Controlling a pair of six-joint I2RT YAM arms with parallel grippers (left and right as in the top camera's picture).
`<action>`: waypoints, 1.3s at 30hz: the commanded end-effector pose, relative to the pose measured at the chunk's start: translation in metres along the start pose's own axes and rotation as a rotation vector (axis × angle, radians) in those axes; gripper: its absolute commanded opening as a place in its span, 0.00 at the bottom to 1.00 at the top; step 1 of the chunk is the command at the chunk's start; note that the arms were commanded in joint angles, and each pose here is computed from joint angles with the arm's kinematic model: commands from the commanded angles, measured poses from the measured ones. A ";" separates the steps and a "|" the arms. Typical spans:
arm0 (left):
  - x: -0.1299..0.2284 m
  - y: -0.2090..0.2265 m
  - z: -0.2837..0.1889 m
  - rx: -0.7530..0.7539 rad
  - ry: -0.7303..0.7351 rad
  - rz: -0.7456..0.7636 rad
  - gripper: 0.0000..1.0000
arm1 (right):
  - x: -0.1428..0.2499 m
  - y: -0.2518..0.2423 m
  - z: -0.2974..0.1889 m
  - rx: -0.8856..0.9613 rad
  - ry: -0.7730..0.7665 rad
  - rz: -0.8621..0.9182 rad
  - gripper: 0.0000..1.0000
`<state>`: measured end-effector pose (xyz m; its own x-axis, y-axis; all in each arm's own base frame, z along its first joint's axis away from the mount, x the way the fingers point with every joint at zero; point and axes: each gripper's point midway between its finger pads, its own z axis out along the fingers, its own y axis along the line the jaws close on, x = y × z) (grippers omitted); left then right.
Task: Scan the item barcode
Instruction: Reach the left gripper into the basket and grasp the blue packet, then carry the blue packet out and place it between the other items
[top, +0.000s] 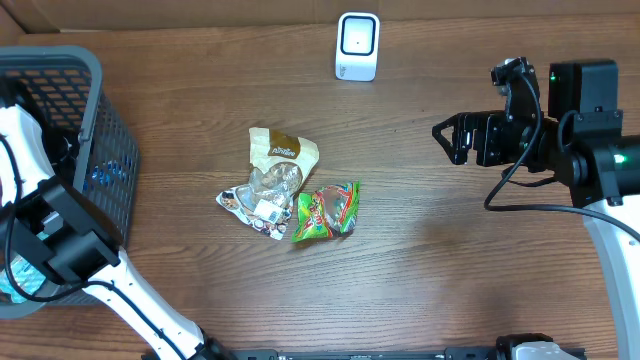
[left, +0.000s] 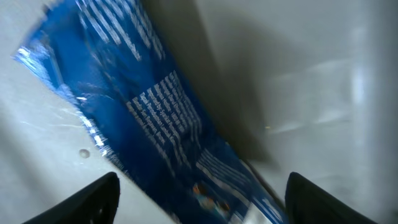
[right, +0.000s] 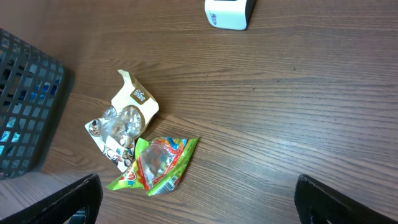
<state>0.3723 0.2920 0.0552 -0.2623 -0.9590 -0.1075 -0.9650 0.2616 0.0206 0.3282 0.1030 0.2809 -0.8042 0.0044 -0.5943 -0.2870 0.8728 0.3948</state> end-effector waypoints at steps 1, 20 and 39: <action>0.009 0.004 0.014 -0.018 0.031 -0.010 0.66 | -0.008 0.004 -0.006 -0.007 -0.025 -0.014 0.99; 0.004 0.008 -0.104 0.107 -0.098 0.109 0.05 | -0.008 0.007 -0.006 -0.025 -0.024 -0.014 0.99; 0.159 0.037 -0.362 0.536 -0.489 0.530 0.05 | -0.010 0.007 -0.006 -0.025 -0.031 -0.018 0.99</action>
<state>0.2813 0.1434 0.4004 -0.4040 -0.6643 -0.6289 -0.6695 0.6832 -0.2916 0.3284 0.1054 0.2823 -0.8021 0.0040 -0.5971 -0.2969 0.8649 0.4047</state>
